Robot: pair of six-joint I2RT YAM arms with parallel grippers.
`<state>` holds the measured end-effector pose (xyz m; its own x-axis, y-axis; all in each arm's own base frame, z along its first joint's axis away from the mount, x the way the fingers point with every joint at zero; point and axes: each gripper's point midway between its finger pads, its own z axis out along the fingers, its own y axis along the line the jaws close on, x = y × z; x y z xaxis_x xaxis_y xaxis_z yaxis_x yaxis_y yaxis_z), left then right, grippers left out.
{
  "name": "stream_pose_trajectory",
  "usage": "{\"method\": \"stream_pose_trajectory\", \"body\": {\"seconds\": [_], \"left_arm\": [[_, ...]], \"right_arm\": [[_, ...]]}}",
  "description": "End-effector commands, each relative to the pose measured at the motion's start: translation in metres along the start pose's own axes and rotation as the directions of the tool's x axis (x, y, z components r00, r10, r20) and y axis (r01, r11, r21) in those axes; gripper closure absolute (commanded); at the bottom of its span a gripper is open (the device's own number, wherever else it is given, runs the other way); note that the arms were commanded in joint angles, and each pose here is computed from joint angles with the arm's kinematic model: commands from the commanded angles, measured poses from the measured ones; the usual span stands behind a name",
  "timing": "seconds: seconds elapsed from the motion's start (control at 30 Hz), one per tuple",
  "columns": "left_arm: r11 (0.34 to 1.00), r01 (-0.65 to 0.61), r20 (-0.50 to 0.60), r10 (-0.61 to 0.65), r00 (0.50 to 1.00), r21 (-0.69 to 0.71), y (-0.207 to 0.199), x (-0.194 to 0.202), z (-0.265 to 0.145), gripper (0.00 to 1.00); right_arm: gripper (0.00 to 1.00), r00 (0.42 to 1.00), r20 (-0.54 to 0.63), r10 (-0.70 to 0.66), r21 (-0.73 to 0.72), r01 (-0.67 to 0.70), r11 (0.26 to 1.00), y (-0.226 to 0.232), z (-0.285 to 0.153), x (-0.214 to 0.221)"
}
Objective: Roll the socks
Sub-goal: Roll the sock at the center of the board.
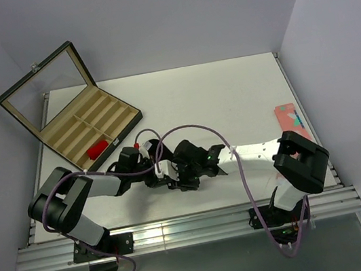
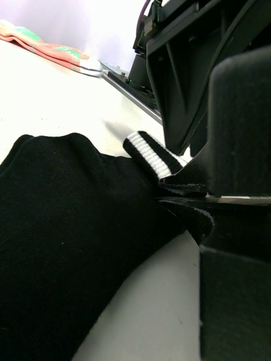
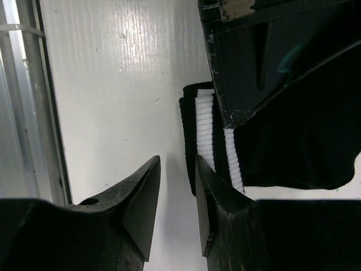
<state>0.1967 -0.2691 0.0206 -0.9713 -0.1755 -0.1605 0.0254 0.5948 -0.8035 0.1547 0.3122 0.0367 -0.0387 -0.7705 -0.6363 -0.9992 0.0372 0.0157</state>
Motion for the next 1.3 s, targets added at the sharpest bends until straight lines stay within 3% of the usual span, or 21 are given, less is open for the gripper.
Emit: {"method": "stream_pose_trajectory", "body": {"seconds": [0.0,0.87,1.27], "left_arm": [[0.989,0.040,-0.069,-0.050,0.996,-0.142,0.042,0.026,-0.006,1.00],[0.988,0.035,-0.082,-0.047,0.996,-0.151,0.046,0.029,-0.007,1.00],[0.991,0.035,-0.094,-0.047,0.994,-0.128,0.044,0.031,-0.006,1.00]], "right_arm": [[0.61,0.997,0.048,-0.052,0.073,0.048,0.996,-0.017,0.006,-0.022],[0.58,0.978,0.038,-0.205,0.241,0.190,0.952,-0.025,-0.010,-0.024],[0.55,0.957,-0.006,-0.288,0.207,0.283,0.936,-0.010,-0.008,-0.010]]}}
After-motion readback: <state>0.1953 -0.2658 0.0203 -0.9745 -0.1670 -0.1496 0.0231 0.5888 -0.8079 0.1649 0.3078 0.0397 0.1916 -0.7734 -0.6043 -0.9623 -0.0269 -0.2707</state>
